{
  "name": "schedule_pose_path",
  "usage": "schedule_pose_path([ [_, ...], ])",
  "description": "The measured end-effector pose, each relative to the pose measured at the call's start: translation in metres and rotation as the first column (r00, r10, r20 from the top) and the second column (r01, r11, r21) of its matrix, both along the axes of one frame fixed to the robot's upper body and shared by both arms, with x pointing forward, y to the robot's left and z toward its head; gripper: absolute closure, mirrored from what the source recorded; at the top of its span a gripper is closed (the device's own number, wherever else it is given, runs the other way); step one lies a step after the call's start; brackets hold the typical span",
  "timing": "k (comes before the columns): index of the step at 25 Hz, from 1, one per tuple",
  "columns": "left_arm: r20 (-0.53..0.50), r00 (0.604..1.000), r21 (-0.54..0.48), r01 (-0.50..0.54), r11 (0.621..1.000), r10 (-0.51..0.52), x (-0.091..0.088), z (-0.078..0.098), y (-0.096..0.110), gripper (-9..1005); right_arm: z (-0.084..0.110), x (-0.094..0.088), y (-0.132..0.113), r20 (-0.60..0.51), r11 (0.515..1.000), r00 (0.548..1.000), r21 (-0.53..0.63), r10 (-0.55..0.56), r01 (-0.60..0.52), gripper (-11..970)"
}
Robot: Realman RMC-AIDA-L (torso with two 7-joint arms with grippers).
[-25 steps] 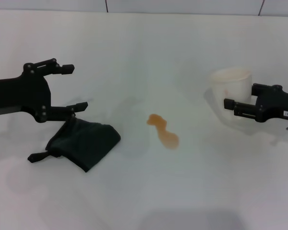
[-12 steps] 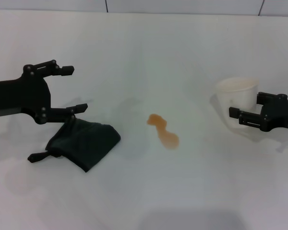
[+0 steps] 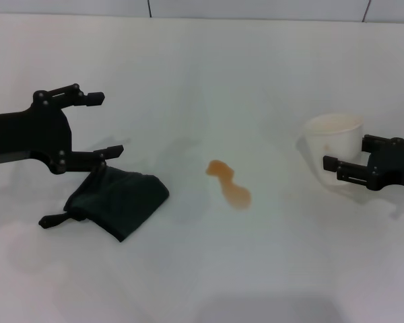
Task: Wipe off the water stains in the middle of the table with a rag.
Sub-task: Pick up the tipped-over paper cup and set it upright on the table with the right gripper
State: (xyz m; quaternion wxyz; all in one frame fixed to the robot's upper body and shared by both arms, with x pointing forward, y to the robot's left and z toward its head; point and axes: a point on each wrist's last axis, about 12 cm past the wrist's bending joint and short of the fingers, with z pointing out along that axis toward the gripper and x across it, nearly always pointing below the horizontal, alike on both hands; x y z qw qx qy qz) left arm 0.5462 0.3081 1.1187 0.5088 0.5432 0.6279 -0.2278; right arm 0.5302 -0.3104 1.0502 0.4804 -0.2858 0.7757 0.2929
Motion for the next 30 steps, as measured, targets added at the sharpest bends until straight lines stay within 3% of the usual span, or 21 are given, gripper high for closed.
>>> schedule_pose_path([
  [30,0.000,1.000,0.005,0.001,1.000,-0.001,0.003,0.003,0.001,153,-0.003,-0.017,-0.010,0.020,0.999,1.000,0.049,-0.012,0.011,315],
])
